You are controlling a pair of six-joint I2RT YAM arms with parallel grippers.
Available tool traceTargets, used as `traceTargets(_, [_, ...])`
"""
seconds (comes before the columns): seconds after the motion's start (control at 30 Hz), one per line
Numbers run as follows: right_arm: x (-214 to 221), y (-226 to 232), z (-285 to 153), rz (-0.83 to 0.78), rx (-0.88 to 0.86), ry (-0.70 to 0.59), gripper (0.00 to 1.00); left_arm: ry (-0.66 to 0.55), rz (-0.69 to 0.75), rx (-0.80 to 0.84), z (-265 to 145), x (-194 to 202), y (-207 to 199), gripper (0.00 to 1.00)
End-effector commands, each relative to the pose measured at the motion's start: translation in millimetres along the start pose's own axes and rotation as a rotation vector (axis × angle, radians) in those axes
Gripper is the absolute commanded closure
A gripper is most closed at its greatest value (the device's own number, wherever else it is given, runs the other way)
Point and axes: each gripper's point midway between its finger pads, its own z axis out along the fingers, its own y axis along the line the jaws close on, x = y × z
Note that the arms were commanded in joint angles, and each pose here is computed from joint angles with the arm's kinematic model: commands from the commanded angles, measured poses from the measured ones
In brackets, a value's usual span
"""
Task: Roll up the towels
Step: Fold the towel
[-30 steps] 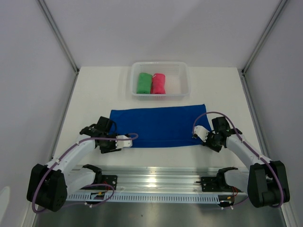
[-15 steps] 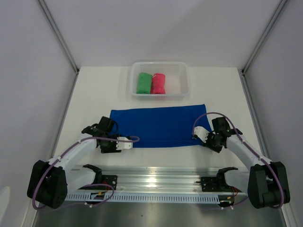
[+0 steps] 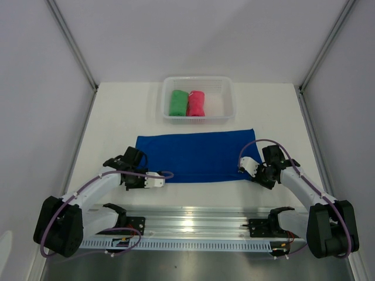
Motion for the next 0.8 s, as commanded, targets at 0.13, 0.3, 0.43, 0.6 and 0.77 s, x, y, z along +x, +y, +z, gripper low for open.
traceTargets(0.13, [-2,-3,-6,-0.025,0.009,-0.003,1.0,-0.007,-0.01,-0.007,0,-3,0,0.99])
traceTargets(0.3, [3,4,-15,-0.056,-0.029,0.024,1.0,-0.078,-0.115,-0.001,-26,-13,6,0.99])
traceTargets(0.43, [18,20,-28,-0.086,-0.101,0.073,1.0,-0.115,-0.142,0.037,-45,-9,-3,0.99])
traceTargets(0.6, [24,28,-28,-0.116,-0.143,0.084,1.0,-0.101,-0.09,0.092,-32,1,-27,1.0])
traceTargets(0.77, [26,30,-32,-0.12,-0.147,0.092,1.0,-0.087,-0.084,0.108,-31,4,-32,0.99])
